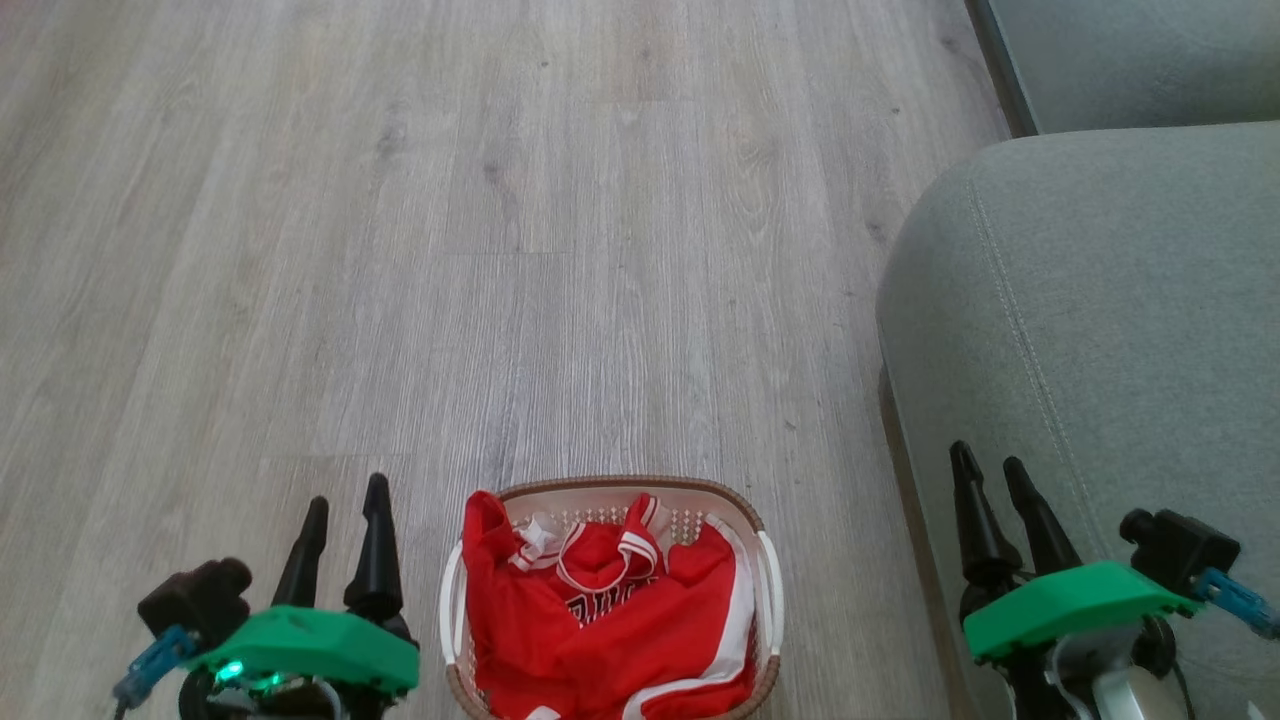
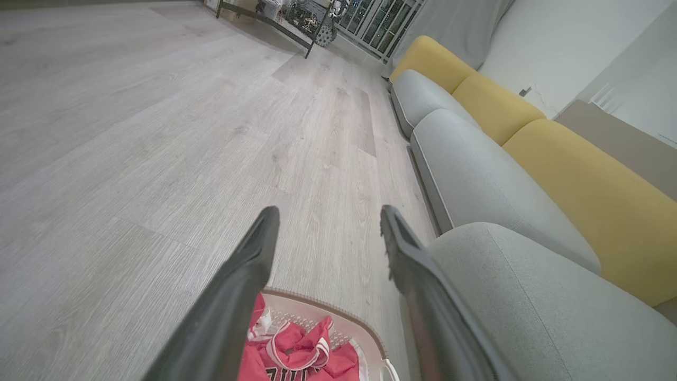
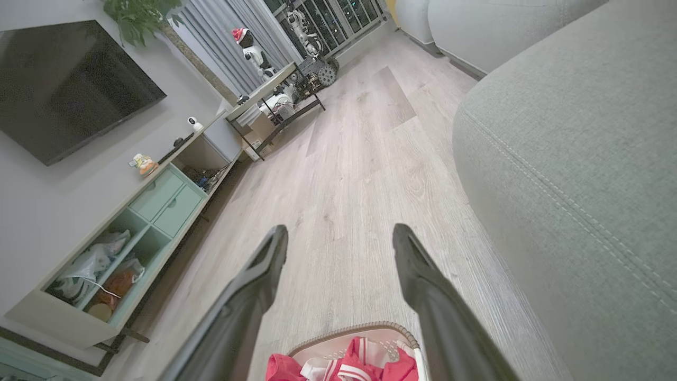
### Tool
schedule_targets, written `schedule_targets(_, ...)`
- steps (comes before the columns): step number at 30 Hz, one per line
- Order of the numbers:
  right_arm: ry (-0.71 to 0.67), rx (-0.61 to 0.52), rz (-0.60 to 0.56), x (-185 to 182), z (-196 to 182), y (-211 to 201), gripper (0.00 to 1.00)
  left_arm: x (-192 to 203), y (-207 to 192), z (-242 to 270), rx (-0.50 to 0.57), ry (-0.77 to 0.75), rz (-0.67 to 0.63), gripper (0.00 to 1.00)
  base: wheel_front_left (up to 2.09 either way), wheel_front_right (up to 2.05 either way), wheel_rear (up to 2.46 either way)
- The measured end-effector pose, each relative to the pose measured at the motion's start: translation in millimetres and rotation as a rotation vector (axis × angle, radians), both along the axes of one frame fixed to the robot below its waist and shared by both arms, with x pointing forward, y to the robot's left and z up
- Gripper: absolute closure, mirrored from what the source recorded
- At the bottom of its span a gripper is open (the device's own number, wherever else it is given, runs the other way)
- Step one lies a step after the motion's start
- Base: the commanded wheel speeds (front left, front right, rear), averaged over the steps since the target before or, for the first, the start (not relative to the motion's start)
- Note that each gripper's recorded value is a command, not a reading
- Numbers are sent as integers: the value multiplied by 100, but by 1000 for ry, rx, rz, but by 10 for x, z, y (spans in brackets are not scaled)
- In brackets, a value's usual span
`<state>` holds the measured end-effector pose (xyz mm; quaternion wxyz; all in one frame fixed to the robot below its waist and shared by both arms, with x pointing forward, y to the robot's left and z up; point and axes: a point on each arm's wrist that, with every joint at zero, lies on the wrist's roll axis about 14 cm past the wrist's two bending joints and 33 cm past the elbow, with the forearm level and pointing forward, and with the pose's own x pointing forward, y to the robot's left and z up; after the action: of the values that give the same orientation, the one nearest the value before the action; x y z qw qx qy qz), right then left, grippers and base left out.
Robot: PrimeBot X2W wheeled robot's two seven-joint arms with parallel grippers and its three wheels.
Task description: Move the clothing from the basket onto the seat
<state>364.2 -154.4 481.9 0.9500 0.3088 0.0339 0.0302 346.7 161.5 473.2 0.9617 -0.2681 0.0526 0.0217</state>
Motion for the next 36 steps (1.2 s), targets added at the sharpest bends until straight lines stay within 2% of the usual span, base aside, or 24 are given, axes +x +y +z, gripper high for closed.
schedule_targets(36,-173,-414,94,14,257,242,0,-57,-110,153,404,-113,-41,0,0,0,0)
